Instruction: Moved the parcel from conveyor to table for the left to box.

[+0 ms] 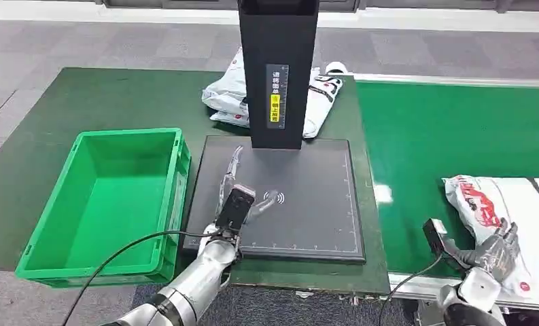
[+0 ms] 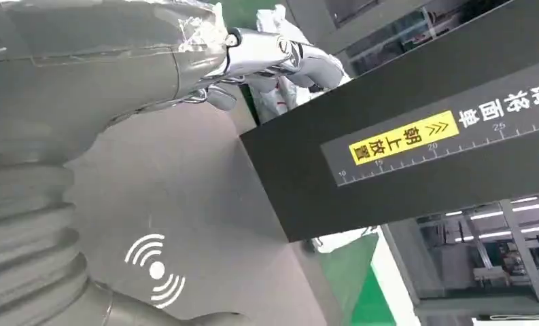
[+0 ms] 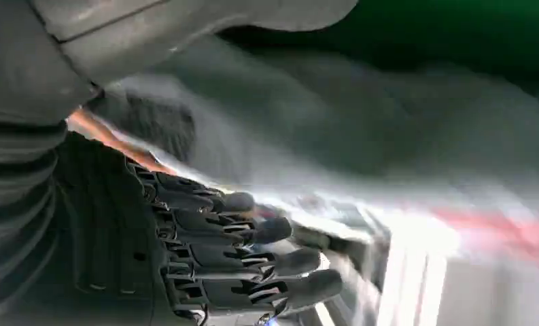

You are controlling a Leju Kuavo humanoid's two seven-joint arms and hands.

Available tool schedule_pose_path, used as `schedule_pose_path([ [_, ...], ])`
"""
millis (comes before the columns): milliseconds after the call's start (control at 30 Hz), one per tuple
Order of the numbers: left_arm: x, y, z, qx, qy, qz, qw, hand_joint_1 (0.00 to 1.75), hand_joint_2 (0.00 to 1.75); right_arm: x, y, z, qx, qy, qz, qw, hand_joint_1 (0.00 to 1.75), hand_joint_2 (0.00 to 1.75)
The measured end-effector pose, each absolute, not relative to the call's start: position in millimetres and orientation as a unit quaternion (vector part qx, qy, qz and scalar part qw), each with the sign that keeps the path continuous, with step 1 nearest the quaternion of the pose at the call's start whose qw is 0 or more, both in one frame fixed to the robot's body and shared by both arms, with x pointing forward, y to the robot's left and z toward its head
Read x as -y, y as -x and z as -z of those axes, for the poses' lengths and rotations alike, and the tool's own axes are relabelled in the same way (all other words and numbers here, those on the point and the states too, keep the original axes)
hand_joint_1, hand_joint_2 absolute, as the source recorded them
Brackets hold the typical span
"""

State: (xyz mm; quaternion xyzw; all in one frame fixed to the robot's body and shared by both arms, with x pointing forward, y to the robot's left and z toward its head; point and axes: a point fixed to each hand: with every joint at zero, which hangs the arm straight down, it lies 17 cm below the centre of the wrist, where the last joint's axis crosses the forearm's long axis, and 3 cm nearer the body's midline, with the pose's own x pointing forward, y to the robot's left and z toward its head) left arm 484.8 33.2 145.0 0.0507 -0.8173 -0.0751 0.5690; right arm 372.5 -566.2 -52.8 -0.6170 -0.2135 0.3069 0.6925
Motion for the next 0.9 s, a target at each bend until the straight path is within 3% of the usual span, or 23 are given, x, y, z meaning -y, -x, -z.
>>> schedule_pose_path([
  [33,-32.2,-484.6,-144.7,0.817,-0.047,0.076,0.570,0.00,1.75,572.5,-360.0,68.0,0.173,0.597,-0.316,0.717,1.75,1.75],
  [233,-32.3,-486.9,-143.5,0.812,-0.038,0.063,0.579,0.00,1.75,589.3,-329.3,96.1,0.056,0.531,-0.342,0.773,1.75,1.75],
  [467,-34.1,-487.8,-141.8,0.809,-0.044,0.059,0.583,0.00,1.75,588.4,-336.3,95.1,0.055,0.518,-0.348,0.780,1.75,1.75],
  [667,-36.9,-487.7,-141.4,0.811,-0.059,0.064,0.579,0.00,1.75,571.7,-385.9,67.8,0.157,0.549,-0.335,0.749,1.75,1.75],
  [833,-47.3,-489.9,-138.6,0.809,-0.091,0.067,0.577,0.00,1.75,518.4,-462.7,-2.7,0.391,0.580,-0.292,0.652,1.75,1.75],
  [900,-49.5,-491.4,-138.2,0.808,-0.094,0.068,0.577,0.00,1.75,504.4,-475.8,-15.8,0.417,0.580,-0.282,0.640,1.75,1.75],
])
